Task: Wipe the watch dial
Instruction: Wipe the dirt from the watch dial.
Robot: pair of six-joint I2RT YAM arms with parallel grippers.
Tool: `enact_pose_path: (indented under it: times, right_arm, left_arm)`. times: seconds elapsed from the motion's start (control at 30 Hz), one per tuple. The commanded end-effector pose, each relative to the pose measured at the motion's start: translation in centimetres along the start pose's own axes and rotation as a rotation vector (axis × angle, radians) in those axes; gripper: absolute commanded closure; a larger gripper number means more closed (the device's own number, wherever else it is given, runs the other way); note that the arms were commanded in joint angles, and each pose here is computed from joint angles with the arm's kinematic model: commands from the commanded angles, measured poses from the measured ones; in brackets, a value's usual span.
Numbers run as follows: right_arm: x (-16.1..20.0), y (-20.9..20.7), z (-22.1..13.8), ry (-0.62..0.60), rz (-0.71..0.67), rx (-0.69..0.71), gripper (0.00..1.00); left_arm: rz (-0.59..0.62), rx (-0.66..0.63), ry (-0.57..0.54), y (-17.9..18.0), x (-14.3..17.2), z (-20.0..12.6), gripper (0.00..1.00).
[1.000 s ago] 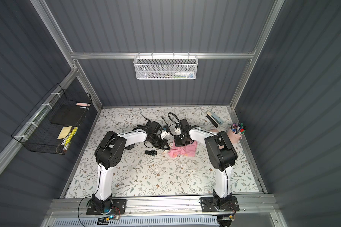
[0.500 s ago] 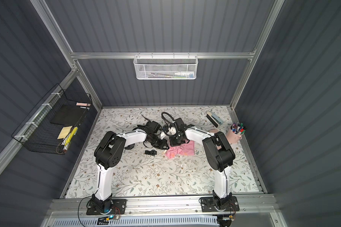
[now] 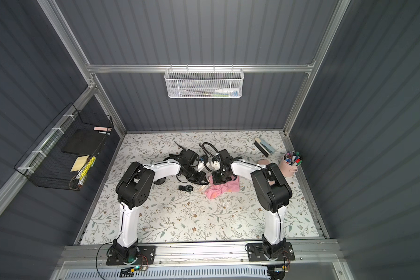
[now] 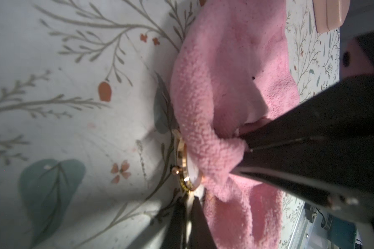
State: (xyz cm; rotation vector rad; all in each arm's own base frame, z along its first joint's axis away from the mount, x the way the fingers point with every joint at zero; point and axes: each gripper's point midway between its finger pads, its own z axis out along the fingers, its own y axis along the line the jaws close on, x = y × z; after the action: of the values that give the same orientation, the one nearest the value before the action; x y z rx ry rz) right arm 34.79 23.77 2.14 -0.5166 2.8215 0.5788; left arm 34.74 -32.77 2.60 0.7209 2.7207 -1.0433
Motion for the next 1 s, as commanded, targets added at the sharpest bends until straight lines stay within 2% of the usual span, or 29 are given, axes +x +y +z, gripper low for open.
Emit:
enact_pose_path:
  times: [0.0, 0.1, 0.27, 0.43, 0.7, 0.97]
  right_arm:
    - [-0.4, -2.8, -0.3, 0.019, 0.043, 0.139, 1.0]
    - [-2.0, -2.7, -1.4, -0.033, 0.035, 0.156, 1.0]
    - [-3.7, 0.2, -2.6, -0.125, -0.011, 0.04, 1.0]
    - [-4.2, 2.4, -2.2, -0.149, -0.062, -0.028, 1.0]
    - [-5.1, 1.6, -0.2, -0.11, -0.033, 0.003, 1.0]
    - [-2.4, -1.1, 1.2, -0.005, 0.017, 0.108, 1.0]
  left_arm:
    - [-0.012, -0.071, 0.062, 1.3, 2.1, 0.4, 0.93]
    - [-0.012, -0.075, 0.061, 1.3, 2.2, 0.4, 0.93]
    - [-0.015, -0.076, 0.061, 1.4, 2.2, 0.5, 0.93]
    - [-0.017, -0.078, 0.059, 1.4, 2.1, 0.7, 0.93]
    - [-0.021, -0.079, 0.053, 1.4, 2.0, 0.8, 0.93]
    - [-0.021, -0.085, 0.061, 1.5, 2.2, 0.8, 0.93]
